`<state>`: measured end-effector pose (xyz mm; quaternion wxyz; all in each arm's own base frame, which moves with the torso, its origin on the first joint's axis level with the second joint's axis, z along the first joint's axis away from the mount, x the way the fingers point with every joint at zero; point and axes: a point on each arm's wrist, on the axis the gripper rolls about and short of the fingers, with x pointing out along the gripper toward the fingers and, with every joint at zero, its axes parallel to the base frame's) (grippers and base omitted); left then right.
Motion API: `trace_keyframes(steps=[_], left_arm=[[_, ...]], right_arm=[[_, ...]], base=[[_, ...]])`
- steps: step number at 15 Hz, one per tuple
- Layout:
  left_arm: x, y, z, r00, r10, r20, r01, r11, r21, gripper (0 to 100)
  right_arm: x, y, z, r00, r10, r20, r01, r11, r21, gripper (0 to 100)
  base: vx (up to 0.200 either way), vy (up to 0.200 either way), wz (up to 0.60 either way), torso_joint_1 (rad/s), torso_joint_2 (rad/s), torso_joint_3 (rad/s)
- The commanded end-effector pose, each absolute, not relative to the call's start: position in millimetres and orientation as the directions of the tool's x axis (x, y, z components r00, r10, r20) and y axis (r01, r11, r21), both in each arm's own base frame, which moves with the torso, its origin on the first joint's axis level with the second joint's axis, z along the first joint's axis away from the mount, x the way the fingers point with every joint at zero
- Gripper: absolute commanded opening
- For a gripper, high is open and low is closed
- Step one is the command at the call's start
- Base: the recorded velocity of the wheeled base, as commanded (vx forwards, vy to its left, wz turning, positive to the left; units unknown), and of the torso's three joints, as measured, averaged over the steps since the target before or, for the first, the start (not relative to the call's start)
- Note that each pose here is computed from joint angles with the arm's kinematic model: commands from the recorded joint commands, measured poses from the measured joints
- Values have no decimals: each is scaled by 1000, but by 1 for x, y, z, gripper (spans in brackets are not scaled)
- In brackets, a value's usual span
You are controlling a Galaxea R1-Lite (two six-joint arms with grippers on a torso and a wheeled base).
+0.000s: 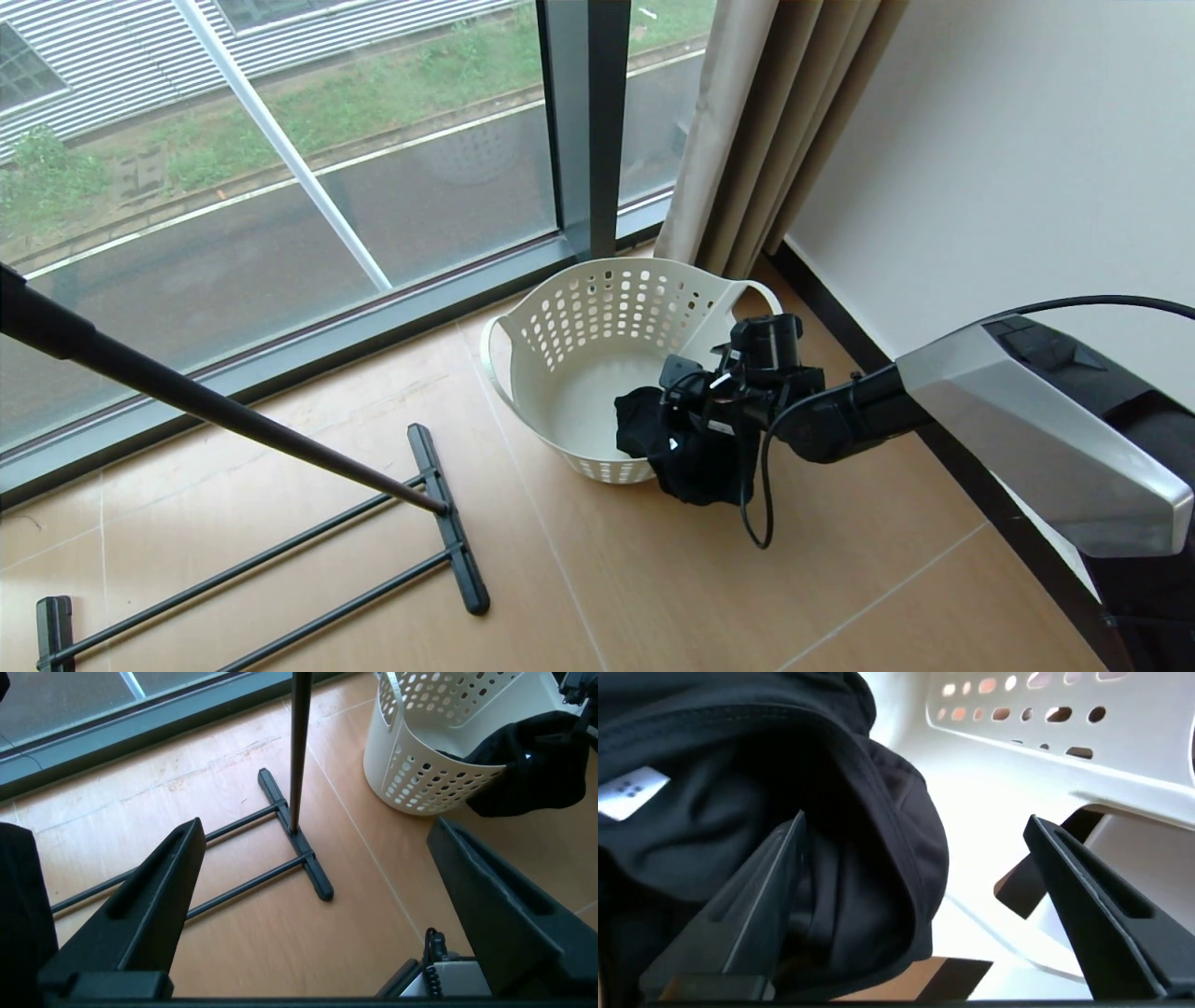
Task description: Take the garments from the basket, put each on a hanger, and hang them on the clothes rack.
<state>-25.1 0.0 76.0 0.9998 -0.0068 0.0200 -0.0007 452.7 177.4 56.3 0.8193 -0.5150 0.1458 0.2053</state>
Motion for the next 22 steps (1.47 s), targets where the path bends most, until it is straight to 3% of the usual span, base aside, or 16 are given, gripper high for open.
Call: trace_keyframes(steps=[1, 2, 3, 8, 11, 15, 17, 19, 21, 22], left_arm=[[-25, 0, 76, 999, -2, -41, 1, 1000, -14, 100], [-25, 0, 76, 999, -2, -41, 1, 1000, -14, 100], [-25, 0, 76, 999, -2, -40, 1, 1000, -14, 100], [-25, 0, 76, 999, -2, -40, 1, 1000, -14, 100], [-25, 0, 76, 999, -2, -40, 1, 1000, -14, 100], [-25, 0, 76, 999, -2, -40, 1, 1000, -14, 100], [-25, 0, 76, 999, -2, -41, 1, 1000, -14, 100], [-25, 0, 76, 999, -2, -43, 1, 1000, -5, 100], [-25, 0, 75, 999, -3, -44, 7, 996, 93, 100], [-25, 0, 75, 999, -3, -44, 6, 998, 70, 100]], right_arm=[[457, 178, 54, 878, 187, -440, -478, 390, -787, 100], [458, 178, 57, 887, 190, -421, -462, 402, -790, 100], [459, 177, 57, 887, 189, -421, -461, 409, -788, 0], [456, 176, 58, 892, 189, -410, -452, 414, -790, 0], [428, 164, 86, 928, 210, -306, -370, 449, -814, 0], [355, 141, 152, 949, 272, -158, -284, 522, -805, 0], [293, 136, 183, 930, 357, -93, -284, 533, -797, 0], [242, 148, 201, 891, 454, -20, -294, 543, -786, 0], [207, 145, 215, 877, 477, 55, -272, 587, -763, 0], [195, 143, 219, 876, 478, 70, -264, 594, -760, 0]], base=[[0, 0, 0, 0, 0, 0], [0, 0, 0, 0, 0, 0], [0, 0, 0, 0, 0, 0], [0, 0, 0, 0, 0, 0], [0, 0, 0, 0, 0, 0], [0, 0, 0, 0, 0, 0], [0, 0, 0, 0, 0, 0], [0, 0, 0, 0, 0, 0], [0, 0, 0, 0, 0, 0], [0, 0, 0, 0, 0, 0]])
